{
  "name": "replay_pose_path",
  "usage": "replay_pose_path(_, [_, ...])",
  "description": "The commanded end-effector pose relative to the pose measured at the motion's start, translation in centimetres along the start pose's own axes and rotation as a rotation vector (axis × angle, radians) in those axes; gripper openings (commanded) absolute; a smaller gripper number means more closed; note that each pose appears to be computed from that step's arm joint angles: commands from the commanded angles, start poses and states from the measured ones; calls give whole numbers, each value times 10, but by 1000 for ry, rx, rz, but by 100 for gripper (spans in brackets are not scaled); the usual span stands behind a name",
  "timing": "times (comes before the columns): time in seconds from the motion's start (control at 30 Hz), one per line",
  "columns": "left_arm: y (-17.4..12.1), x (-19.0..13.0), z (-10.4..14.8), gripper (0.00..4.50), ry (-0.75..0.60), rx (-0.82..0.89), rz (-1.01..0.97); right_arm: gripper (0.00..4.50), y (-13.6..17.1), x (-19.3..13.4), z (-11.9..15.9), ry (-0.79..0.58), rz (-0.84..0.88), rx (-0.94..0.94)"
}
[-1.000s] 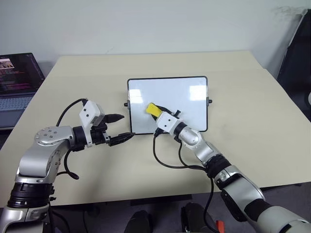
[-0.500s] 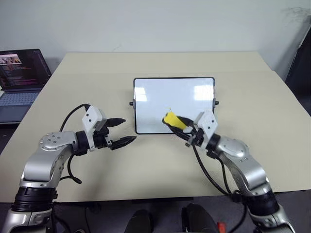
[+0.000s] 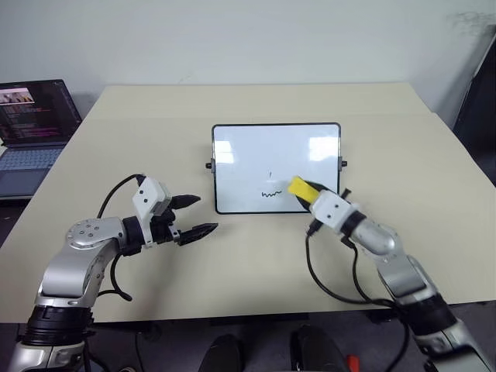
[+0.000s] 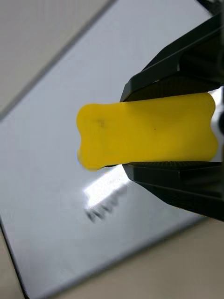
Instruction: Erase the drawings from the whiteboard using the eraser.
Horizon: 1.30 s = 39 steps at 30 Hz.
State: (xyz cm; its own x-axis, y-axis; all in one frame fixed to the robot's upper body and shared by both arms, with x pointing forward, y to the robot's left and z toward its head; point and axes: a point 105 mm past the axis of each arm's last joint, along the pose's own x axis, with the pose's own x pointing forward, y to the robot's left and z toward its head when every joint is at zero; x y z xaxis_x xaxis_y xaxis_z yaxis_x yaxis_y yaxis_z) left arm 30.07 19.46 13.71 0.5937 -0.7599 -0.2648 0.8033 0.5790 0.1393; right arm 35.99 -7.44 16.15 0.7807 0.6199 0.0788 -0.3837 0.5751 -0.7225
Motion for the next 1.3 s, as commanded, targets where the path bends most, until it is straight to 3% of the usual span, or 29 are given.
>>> replay_pose_path(0.03, [-2,-1,13,450,-16,46,-17,136,-14,22,12,-53,-41,-29])
replay_pose_path(0.17, [-3,-3,14,450,-12,46,-22,135,-14,40,11,-70,-43,-43])
replay_pose_path(0.3, [-3,-4,14,450,-10,45,-22,135,7,48,-3,-41,10,-39])
replay_pose_path(0.57, [-3,-6,16,450,-6,43,-20,135,51,44,-28,43,169,-12])
replay_pose_path(0.93, [0,-6,19,450,-12,45,-13,135,86,39,-42,76,293,-98])
replay_pose_path(1.13, [0,-6,19,450,-11,44,-14,135,86,32,-45,72,309,-111])
replay_pose_path(1.3, [-2,-7,19,450,-12,43,-26,135,49,30,-12,-102,161,-107])
